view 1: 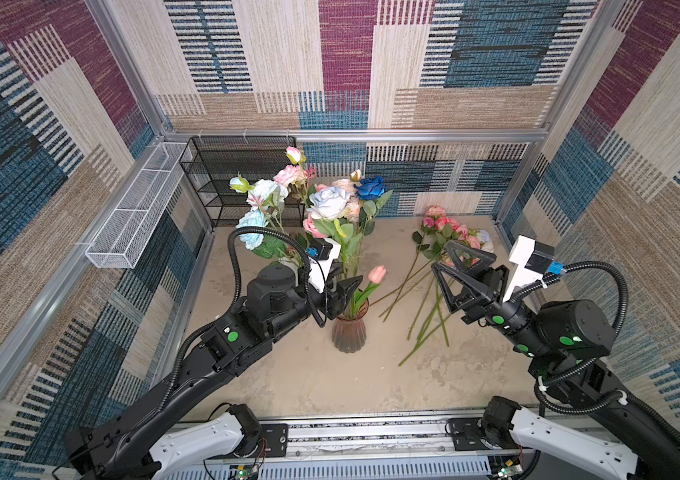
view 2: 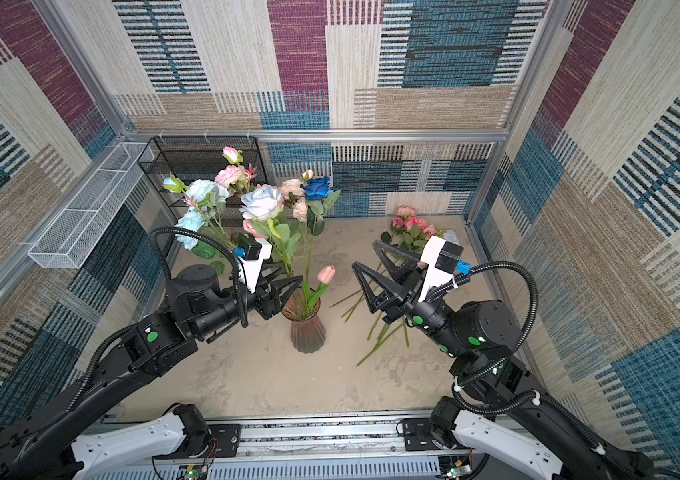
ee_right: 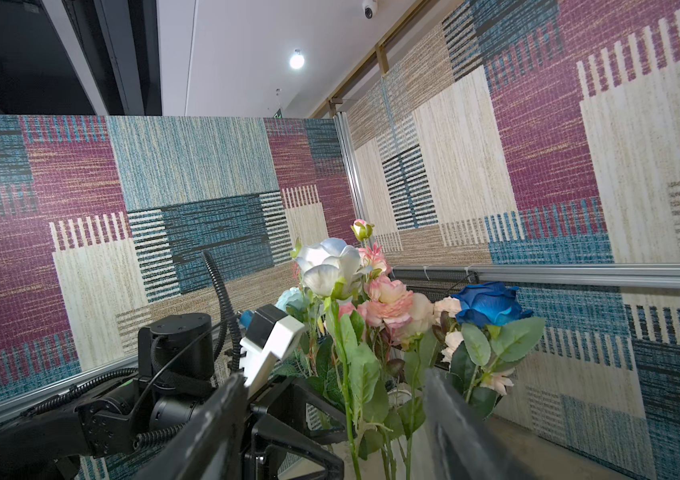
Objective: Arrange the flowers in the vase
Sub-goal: 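Lower the pink glass vase onto the table and open the left gripper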
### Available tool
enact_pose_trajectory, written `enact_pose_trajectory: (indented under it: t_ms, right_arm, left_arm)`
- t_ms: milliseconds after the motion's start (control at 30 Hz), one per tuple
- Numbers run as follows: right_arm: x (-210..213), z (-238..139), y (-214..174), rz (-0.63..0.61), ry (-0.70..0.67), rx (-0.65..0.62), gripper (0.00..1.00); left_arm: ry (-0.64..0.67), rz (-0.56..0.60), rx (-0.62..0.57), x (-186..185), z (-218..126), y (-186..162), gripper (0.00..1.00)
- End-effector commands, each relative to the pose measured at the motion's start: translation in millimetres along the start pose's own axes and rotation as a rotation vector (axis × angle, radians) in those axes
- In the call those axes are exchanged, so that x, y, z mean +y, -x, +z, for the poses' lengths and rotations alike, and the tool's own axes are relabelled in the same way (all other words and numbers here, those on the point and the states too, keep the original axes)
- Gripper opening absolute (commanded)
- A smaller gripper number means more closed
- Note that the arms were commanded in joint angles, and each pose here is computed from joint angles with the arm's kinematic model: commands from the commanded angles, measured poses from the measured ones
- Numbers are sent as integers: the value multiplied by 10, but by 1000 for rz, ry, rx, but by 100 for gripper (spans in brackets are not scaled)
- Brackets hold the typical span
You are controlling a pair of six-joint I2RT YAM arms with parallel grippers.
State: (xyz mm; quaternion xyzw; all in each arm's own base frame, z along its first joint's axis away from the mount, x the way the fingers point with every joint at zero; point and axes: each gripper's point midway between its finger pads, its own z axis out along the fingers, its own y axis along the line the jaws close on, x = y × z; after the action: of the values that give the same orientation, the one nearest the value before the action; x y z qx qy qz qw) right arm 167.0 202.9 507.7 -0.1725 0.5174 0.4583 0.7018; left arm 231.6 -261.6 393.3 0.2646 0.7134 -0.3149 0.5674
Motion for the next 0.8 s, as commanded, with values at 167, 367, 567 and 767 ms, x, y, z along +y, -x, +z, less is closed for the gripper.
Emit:
enact_pose_trajectory:
  t_ms: [167,367,567,767]
  right_arm:
    - [-73,21,-142,37,-30,37,69]
    - [-72,13,-125,35,-33,37,69]
    - [-83,15,-171,39,-34,48,69]
    - [-84,1,-190,46,-34,52,69]
  left_arm:
    - [29,-7,14,49,54,7,15]
    - [48,-17,42,101,124,-156,0]
    - [57,-26,99,135,204,-374,0]
    - [72,-34,172,179,298,-630,0]
